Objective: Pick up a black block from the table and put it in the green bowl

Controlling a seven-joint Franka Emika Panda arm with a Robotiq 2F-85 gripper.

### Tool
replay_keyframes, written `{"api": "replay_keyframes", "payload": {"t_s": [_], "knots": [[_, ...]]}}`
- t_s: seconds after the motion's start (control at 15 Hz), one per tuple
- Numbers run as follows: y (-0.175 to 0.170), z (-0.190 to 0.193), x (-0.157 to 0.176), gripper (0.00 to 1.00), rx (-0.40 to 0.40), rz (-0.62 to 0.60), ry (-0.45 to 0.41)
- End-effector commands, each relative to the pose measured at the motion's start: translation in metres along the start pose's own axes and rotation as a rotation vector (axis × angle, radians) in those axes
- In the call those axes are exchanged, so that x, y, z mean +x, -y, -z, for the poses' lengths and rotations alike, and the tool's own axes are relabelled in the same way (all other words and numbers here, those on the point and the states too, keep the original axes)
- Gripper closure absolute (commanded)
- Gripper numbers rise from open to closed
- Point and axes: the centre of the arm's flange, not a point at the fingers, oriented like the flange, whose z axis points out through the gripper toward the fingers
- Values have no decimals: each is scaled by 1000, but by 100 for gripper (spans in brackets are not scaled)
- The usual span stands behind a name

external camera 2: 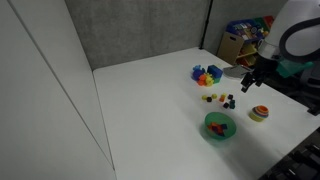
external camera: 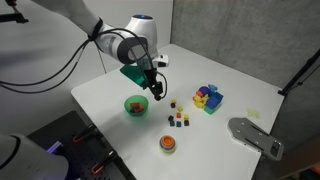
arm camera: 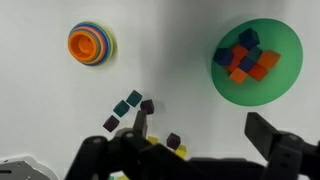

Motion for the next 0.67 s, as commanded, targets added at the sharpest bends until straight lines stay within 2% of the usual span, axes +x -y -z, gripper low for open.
{"api": "replay_keyframes", "payload": {"t_s": [0.0, 0.07, 0.13, 0.47, 0.6], "knots": [[-6, -26, 26, 0, -51, 62, 7], [-4, -26, 25, 0, -60, 78, 13], [-4, -26, 12, 0, -37, 44, 21], [-2, -36, 25, 0, -56, 36, 11], [-3, -45, 34, 0, -34, 37, 18]]}}
